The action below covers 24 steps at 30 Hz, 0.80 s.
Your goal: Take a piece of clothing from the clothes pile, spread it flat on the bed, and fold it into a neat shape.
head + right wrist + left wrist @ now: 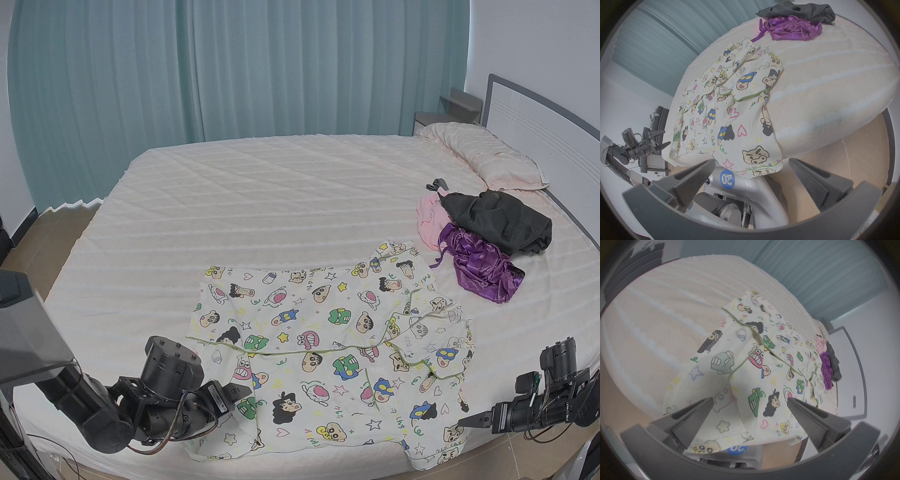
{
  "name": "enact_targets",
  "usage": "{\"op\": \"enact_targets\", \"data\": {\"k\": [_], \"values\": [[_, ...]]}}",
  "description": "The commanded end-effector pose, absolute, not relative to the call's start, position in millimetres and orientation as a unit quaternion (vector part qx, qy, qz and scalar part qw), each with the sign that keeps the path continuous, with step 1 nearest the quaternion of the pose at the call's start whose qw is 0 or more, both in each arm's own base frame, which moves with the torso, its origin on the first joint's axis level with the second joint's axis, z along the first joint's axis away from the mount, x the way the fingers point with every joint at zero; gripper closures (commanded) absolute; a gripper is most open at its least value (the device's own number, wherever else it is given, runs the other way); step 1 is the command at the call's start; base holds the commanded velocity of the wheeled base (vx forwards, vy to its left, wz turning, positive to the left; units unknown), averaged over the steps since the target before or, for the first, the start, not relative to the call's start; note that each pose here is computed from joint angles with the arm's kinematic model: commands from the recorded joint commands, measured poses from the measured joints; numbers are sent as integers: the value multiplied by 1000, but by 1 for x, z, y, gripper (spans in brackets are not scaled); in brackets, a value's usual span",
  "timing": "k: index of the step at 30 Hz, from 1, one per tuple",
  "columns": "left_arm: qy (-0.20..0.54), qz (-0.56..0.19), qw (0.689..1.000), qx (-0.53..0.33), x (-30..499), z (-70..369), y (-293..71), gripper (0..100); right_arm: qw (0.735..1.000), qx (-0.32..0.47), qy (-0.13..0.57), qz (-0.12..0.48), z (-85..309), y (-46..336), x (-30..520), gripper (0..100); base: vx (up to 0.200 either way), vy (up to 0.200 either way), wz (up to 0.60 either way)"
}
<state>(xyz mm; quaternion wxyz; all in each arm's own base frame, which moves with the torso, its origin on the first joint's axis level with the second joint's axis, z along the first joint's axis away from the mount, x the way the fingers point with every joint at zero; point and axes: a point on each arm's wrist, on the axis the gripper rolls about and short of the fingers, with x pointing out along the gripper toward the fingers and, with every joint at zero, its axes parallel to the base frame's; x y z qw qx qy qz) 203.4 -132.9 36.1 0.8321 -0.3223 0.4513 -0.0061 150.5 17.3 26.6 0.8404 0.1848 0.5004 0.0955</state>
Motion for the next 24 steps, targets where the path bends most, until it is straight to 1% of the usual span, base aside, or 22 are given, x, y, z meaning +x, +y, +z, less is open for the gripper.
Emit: {"op": "enact_targets", "data": {"k": [1,9,20,21,24], "values": [[468,33,817,-337,221,16,-133,0,847,184,489,99,31,17,149,0,0,0,0],[458,51,807,-369,233,14,-134,0,848,185,487,100,32,17,149,0,0,0,0],[453,56,806,-376,247,8,-138,0,847,186,487,102,32,17,149,0,0,0,0],[455,57,806,-375,247,7,-138,100,847,186,488,102,31,17,148,0,0,0,0],[456,59,806,-373,246,6,-138,100,846,187,489,103,31,17,148,0,0,0,0]]}}
